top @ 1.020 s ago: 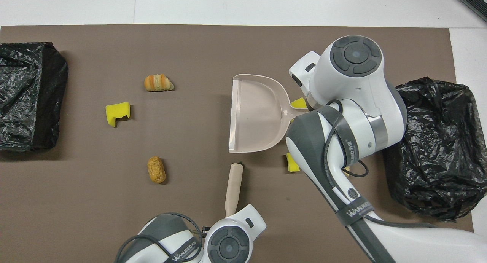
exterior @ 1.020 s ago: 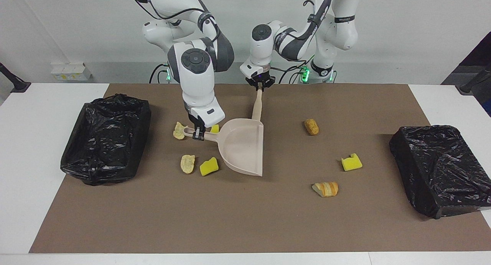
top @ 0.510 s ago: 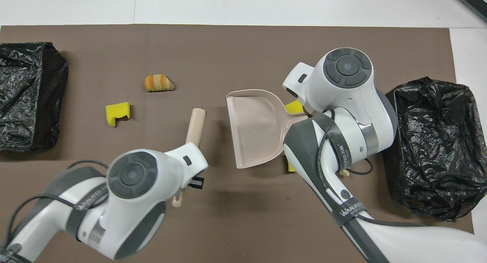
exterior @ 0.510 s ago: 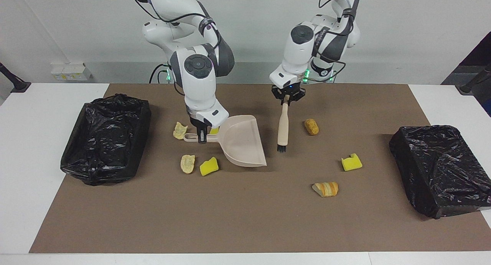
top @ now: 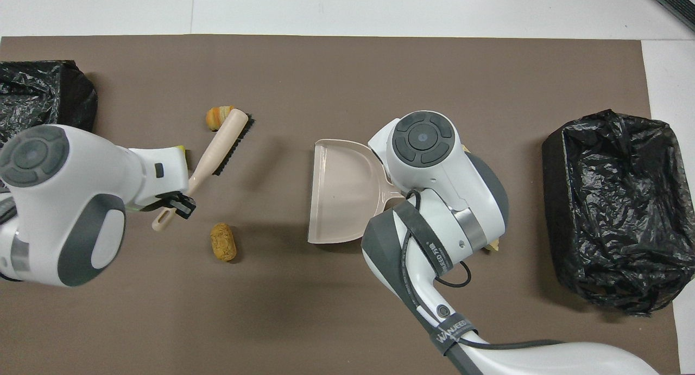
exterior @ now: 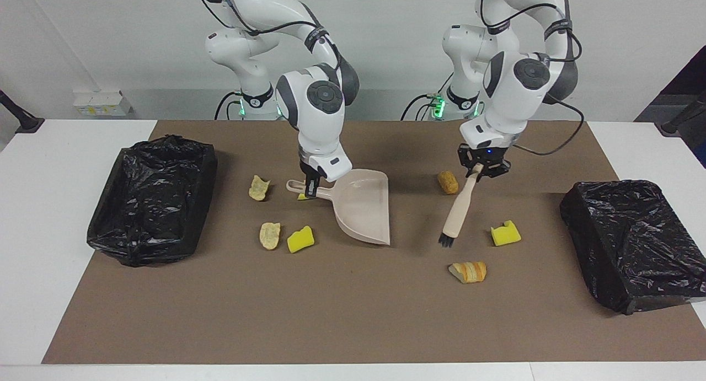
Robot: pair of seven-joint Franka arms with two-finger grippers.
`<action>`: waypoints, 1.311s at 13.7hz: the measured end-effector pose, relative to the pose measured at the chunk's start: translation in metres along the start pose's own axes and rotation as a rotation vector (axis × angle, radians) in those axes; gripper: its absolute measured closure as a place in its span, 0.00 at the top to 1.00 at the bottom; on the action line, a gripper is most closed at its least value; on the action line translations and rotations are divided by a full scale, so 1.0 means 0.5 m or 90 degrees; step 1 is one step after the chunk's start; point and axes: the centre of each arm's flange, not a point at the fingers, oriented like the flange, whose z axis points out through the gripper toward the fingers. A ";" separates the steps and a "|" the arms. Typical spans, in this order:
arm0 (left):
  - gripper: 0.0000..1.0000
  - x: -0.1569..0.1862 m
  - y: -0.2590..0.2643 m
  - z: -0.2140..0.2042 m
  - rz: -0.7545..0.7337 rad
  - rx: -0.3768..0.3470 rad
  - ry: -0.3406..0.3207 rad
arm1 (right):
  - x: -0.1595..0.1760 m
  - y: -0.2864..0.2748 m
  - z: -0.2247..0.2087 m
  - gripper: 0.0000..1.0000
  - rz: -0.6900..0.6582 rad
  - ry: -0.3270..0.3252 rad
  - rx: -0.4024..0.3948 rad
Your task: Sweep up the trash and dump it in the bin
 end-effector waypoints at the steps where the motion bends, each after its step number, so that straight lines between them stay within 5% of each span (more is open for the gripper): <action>1: 0.26 0.005 -0.051 -0.003 0.039 0.005 0.005 | 0.001 -0.003 0.004 0.33 0.004 -0.002 0.002; 8: 0.26 0.124 -0.303 0.053 0.279 0.096 -0.017 | 0.051 -0.045 0.013 0.33 0.025 -0.020 -0.005; 12: 0.26 0.188 -0.352 0.104 0.365 0.129 -0.013 | 0.065 -0.059 0.017 0.33 0.014 -0.023 -0.003; 18: 0.26 0.191 -0.351 0.167 0.498 0.123 -0.056 | 0.069 -0.065 0.025 0.33 0.011 -0.026 -0.001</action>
